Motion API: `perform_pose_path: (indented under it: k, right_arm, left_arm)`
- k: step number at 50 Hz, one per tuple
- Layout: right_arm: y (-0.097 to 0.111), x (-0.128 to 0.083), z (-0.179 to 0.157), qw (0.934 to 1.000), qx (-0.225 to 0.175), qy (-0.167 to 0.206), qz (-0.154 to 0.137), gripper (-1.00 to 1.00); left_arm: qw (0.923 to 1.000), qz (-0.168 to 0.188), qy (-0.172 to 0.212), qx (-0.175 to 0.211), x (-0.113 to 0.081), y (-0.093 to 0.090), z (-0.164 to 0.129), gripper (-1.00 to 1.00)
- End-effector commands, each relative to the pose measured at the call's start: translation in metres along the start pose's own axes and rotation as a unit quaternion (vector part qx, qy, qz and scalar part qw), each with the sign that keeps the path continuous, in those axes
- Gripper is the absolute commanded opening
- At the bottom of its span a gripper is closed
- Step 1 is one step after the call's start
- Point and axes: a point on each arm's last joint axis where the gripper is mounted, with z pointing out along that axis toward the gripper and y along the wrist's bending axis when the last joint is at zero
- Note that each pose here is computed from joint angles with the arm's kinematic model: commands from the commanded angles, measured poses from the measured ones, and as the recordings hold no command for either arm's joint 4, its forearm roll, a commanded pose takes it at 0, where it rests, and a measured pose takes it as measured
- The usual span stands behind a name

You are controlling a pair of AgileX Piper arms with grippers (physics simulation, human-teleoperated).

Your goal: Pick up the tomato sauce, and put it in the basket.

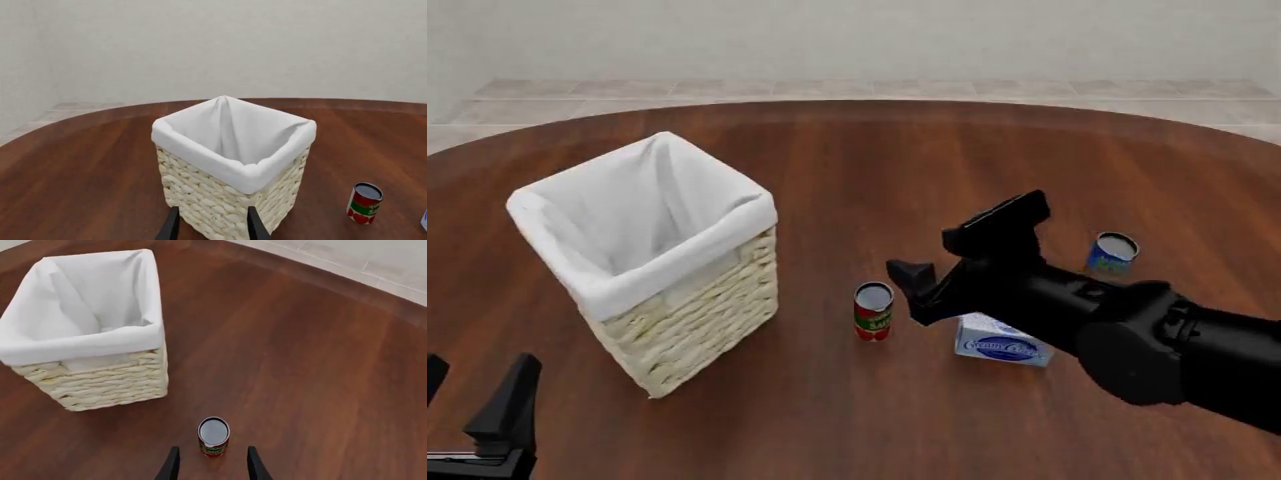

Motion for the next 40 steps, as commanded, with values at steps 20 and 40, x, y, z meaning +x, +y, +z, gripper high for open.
perform_pose_path:
  k: [20, 40]
  right_arm:
    - [0.004, 0.008, 0.054, 0.9976, -0.008, 0.066, -0.023, 1.00]
    - [0.008, 0.014, 0.077, 0.9960, -0.013, 0.085, -0.026, 1.00]
  left_arm:
    - [1.0000, 0.000, 0.000, 0.000, 0.000, 0.000, 0.000, 1.00]
    - [1.0000, 0.000, 0.000, 0.000, 0.000, 0.000, 0.000, 1.00]
